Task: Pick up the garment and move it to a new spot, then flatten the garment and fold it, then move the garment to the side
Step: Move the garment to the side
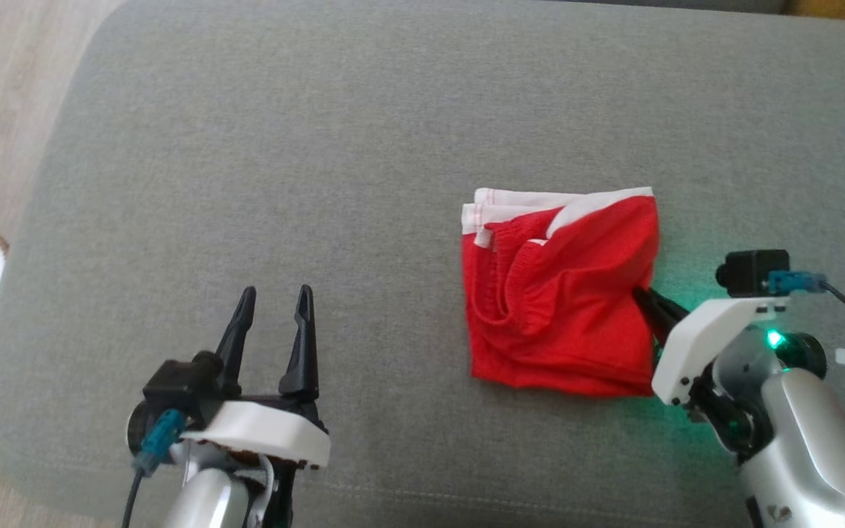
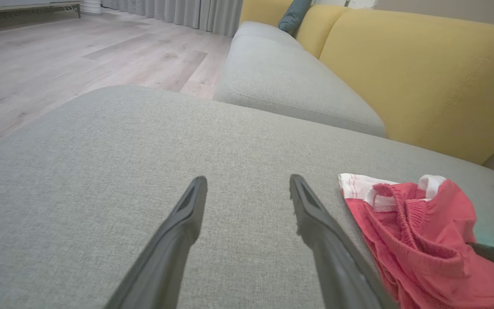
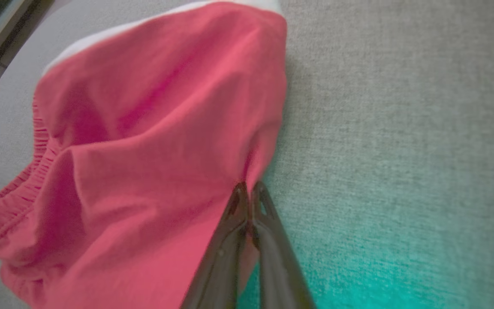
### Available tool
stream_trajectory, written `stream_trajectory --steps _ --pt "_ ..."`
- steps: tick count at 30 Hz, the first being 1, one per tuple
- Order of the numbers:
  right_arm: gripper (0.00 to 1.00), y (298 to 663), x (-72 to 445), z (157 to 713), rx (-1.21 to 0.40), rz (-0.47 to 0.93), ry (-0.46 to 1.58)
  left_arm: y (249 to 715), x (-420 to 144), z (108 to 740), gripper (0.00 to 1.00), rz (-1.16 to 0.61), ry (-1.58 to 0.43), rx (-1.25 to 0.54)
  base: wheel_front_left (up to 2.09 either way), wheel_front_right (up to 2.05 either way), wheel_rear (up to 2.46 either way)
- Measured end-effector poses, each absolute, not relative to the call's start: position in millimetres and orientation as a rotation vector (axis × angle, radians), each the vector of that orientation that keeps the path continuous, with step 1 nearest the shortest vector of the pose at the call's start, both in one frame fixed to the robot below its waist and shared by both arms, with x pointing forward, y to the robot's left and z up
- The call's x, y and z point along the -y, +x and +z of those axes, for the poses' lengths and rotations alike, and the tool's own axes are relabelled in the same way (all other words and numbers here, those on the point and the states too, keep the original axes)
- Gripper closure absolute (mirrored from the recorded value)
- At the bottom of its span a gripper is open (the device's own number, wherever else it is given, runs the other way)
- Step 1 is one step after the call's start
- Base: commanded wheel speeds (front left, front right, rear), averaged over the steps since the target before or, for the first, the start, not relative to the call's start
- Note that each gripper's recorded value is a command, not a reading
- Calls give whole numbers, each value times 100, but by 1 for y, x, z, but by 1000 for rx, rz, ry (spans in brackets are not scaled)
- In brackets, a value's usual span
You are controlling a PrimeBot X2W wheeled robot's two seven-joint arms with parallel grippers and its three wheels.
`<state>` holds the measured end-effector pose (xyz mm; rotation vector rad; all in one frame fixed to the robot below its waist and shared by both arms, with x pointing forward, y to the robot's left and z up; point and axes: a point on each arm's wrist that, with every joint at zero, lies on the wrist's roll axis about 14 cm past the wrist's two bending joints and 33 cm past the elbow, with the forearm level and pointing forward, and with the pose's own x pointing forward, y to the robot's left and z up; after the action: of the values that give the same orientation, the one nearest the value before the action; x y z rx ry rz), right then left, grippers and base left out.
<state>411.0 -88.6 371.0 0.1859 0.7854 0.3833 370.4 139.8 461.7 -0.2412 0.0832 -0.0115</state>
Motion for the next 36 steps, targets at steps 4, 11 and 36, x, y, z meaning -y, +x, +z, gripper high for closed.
stream_trajectory --steps 4,11,36 --pt "100 415 93 375 -751 372 182 375 -131 460 0 -42 -235 -87 0 0 0" --pt "100 426 148 389 -677 259 115 387 -101 458 0 -147 -228 -92 0 0 0" --pt "100 398 293 414 -565 -138 42 435 28 438 0 -546 -251 -103 0 0 0"
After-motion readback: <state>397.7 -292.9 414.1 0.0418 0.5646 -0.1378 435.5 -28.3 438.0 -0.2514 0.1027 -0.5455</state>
